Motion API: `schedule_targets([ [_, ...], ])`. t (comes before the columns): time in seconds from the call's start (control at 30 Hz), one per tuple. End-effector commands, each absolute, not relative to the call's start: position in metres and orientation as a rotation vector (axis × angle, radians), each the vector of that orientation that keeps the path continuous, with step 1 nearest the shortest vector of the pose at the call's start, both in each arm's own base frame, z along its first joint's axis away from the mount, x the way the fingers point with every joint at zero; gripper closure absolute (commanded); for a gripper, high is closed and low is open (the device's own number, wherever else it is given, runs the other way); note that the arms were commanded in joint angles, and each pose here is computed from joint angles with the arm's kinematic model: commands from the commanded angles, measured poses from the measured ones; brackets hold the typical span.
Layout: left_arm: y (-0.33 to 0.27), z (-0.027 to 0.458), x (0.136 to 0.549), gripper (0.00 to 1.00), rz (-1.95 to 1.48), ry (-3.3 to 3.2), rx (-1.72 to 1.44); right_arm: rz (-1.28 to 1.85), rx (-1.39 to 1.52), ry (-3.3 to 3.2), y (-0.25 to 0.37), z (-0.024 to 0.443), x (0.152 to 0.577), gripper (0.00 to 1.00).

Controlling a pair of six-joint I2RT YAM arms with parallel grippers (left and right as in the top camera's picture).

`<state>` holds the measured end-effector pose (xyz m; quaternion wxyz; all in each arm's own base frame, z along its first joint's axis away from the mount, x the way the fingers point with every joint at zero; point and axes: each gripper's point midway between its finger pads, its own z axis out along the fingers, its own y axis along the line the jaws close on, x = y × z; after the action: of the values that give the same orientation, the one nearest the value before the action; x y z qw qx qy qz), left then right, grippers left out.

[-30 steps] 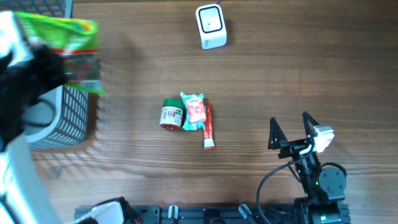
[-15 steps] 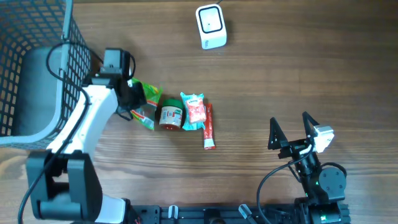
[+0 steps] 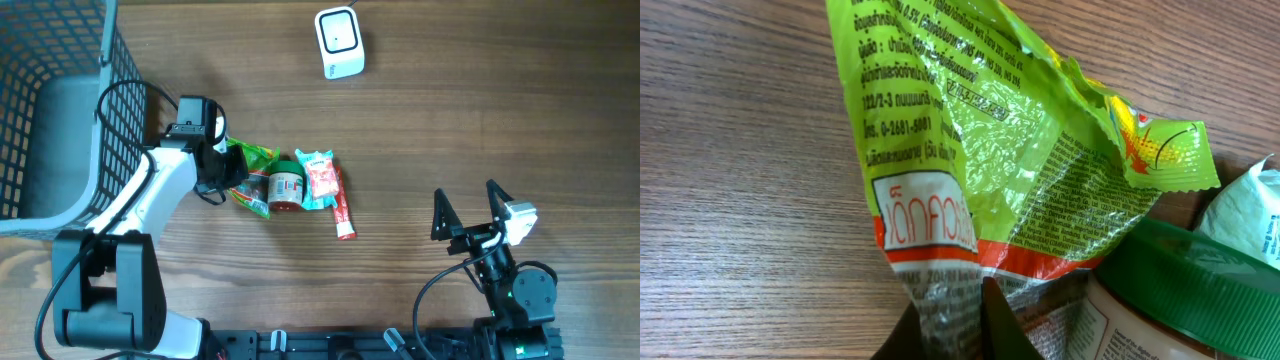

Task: Scan the item barcode
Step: 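Place the green snack packet left of the jar on the table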

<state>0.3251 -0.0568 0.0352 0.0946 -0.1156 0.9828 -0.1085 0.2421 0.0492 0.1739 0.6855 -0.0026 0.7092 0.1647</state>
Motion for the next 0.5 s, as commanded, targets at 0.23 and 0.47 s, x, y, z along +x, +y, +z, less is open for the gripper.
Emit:
schedule_targets([
  [0.23,-0.082,0.028,0.313,0.87,-0.306,2.964,-0.233,0.375,0.0,1.583,0.049,0.175,0.242,0.0],
  [0.47,-0.081,0.023,0.306,0.52,-0.301,2.986,-0.239,0.375,0.0,1.583,0.049,0.175,0.242,0.0],
])
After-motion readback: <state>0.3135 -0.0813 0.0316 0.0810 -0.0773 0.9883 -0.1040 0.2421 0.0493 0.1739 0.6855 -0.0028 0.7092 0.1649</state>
